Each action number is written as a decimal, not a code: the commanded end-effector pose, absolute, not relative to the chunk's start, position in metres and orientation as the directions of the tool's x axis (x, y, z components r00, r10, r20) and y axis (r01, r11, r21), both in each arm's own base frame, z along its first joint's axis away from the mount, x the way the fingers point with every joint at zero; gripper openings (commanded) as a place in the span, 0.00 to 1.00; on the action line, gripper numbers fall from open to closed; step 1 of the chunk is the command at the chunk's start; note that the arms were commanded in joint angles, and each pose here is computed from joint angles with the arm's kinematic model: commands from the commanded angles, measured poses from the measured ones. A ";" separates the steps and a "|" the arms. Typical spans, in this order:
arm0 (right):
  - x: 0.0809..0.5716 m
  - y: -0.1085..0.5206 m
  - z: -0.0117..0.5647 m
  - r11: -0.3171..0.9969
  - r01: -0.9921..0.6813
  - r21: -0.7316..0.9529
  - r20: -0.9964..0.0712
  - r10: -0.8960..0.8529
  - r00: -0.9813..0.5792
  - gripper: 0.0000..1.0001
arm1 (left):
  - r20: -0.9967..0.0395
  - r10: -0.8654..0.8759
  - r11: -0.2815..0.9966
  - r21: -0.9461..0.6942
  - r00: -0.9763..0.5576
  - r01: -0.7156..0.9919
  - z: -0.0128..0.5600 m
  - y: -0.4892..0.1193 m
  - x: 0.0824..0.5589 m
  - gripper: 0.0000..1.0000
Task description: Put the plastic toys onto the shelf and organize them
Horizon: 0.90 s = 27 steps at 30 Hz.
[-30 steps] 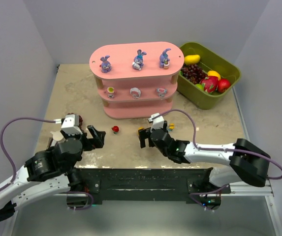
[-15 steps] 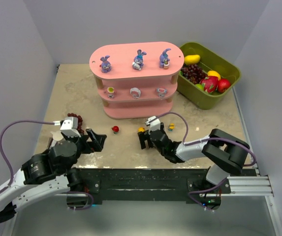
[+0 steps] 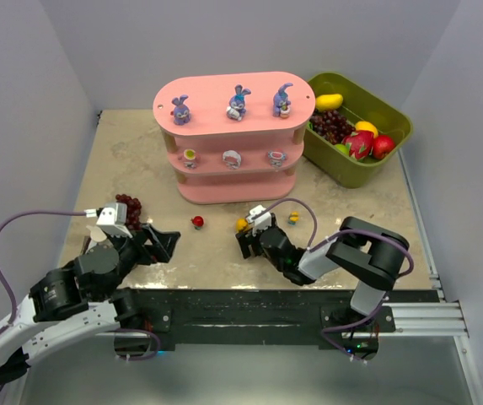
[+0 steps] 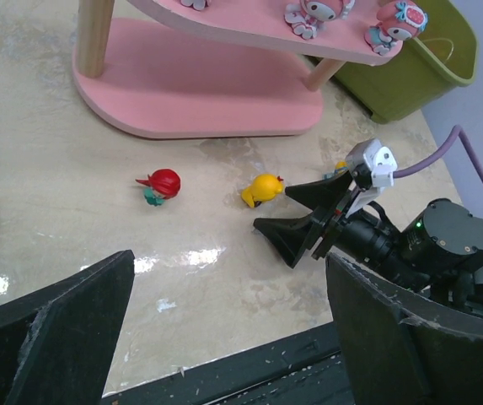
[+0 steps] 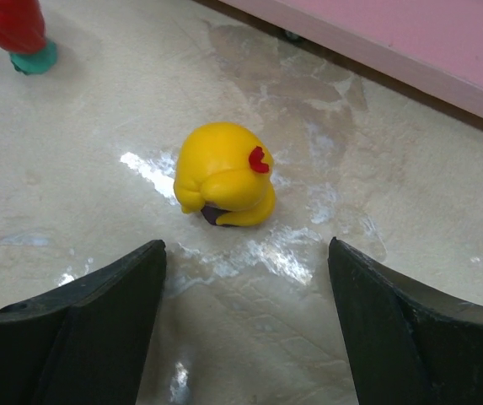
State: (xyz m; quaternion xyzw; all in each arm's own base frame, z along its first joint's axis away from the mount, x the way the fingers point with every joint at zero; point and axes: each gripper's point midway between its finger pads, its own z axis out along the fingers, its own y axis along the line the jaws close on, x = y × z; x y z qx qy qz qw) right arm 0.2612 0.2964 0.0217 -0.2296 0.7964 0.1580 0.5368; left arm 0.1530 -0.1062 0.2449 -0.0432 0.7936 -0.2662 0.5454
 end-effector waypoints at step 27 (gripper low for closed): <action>0.291 0.318 0.020 0.859 -0.509 -0.051 -0.962 -0.178 -0.205 0.61 | -0.844 -0.399 0.845 -0.490 -0.358 0.215 0.254 -0.099 0.155 0.99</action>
